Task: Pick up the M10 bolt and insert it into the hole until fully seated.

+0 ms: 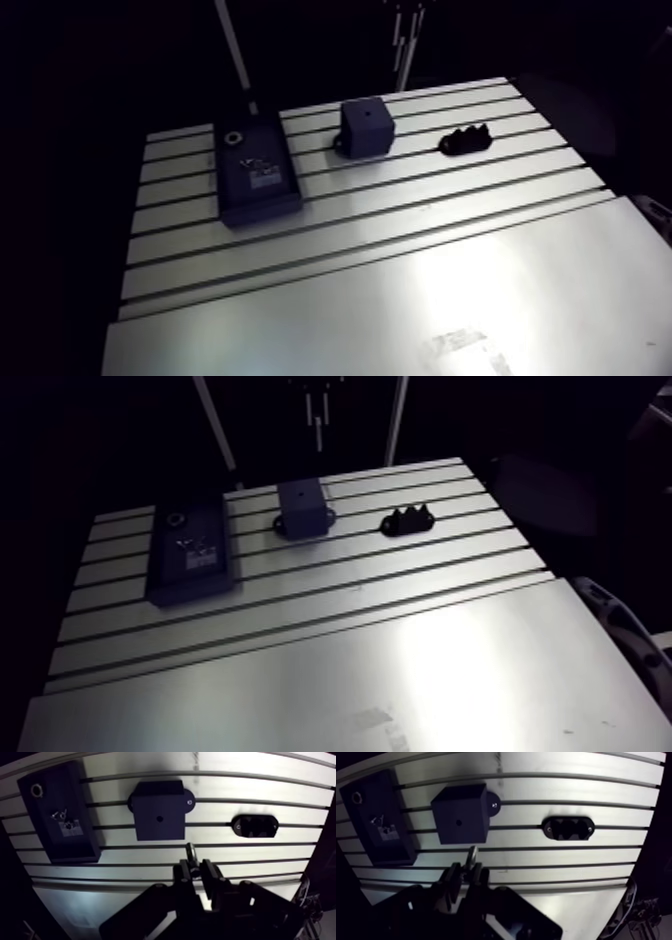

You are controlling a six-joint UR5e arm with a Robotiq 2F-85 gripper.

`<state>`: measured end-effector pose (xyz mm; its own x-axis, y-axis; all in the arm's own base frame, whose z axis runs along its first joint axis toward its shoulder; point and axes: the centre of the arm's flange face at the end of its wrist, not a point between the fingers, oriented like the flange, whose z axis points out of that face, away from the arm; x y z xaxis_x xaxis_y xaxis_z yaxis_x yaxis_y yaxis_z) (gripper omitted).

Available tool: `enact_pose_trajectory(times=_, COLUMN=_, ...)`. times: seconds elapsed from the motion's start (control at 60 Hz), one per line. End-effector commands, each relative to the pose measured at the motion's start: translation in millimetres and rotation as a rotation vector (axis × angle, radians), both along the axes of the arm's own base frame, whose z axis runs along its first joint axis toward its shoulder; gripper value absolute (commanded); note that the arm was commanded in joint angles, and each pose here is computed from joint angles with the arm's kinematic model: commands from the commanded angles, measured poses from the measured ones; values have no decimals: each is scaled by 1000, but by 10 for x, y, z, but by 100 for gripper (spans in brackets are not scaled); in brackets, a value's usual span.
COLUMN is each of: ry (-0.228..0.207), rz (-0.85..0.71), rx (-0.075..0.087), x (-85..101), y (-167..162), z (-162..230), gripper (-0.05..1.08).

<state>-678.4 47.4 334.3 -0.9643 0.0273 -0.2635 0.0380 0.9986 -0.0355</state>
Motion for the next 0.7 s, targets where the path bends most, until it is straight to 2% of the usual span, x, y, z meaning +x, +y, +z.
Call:
enact_pose_trajectory(times=0.017, ry=-15, rz=19, rx=-2, x=-86, y=-218, z=-16, gripper=108)
enact_pose_trajectory(times=0.133, ry=-29, rz=34, rx=-5, x=-138, y=-335, z=-141, gripper=108)
enact_pose_trajectory(times=0.217, ry=-37, rz=33, rx=-6, x=-150, y=-346, z=-203, gripper=108)
enact_pose_trajectory(times=0.3, ry=-43, rz=22, rx=1, x=-165, y=-370, z=-255, gripper=108)
enact_pose_trajectory(times=0.467, ry=-49, rz=21, rx=-3, x=-187, y=-381, z=-329, gripper=108)
enact_pose_trajectory(times=0.633, ry=-54, rz=17, rx=8, x=-182, y=-372, z=-357, gripper=108)
enact_pose_trajectory(times=0.7, ry=-41, rz=17, rx=13, x=-190, y=-368, z=-382, gripper=108)
